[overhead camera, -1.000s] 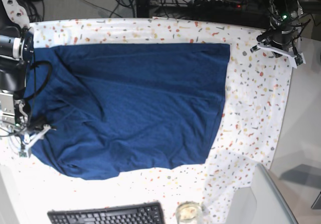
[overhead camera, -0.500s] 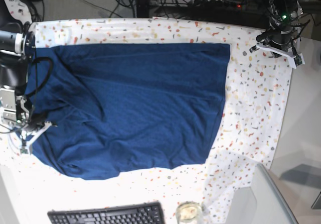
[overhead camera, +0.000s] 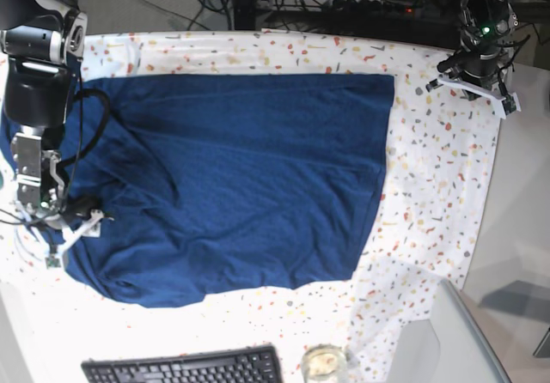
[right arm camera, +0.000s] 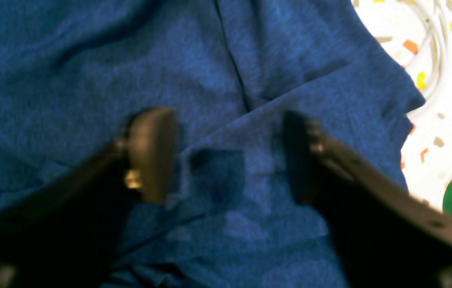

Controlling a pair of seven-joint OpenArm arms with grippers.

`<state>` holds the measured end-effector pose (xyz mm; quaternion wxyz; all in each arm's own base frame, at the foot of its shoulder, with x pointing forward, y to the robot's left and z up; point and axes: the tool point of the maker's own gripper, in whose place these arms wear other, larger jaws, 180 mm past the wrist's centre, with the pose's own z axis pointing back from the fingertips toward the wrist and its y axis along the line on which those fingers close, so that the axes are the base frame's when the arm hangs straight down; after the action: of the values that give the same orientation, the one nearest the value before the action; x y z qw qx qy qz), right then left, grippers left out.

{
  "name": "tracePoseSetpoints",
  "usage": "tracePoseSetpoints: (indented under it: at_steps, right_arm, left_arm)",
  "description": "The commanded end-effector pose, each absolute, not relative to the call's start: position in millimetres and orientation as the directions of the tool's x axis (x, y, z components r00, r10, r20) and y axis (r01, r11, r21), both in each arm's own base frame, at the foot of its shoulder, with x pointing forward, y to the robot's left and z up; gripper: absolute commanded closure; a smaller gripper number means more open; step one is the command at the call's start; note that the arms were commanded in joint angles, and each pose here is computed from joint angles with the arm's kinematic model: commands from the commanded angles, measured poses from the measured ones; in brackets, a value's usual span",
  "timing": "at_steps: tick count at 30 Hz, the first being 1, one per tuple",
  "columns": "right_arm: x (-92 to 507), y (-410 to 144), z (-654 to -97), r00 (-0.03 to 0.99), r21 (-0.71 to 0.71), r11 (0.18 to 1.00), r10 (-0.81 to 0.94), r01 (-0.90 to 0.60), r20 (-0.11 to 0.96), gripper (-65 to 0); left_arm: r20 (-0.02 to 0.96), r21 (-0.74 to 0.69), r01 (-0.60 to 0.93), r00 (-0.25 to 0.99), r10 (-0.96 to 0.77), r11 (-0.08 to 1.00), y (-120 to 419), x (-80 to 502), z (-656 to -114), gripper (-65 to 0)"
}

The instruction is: Layout the t-shirt on the table in an organized manner, then fold the t-shirt properly

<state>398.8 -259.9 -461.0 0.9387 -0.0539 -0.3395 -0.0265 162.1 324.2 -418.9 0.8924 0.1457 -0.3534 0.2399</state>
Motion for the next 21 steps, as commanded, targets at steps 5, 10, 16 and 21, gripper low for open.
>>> tracePoseSetpoints:
  at_steps: [5,10,16,21]
  right_arm:
    - [409,-275,-462,0.77,-0.099,0.978,-0.081,0.184,0.633,-45.3]
    - [411,-277,-462,0.749,-0.102,0.976,-0.08,0.194,0.658,-38.9]
    - [410,-277,-463,0.75,-0.103,0.976,-0.08,0.194,0.657,-27.6]
    - [411,-278,-462,0.745,-0.095,0.975,-0.09,0.201,0.662,0.0]
  left_arm:
    - [0.725,0.106,-0.53,0.62,0.3,0.841,332,165,-410,0.0]
    - [0.722,0.108,-0.53,0.624,0.3,0.841,332,163,-410,0.0]
    - [0.724,0.107,-0.531,0.621,0.3,0.841,332,164,-410,0.0]
    - [0.725,0.106,-0.531,0.62,0.3,0.841,332,165,-409,0.0]
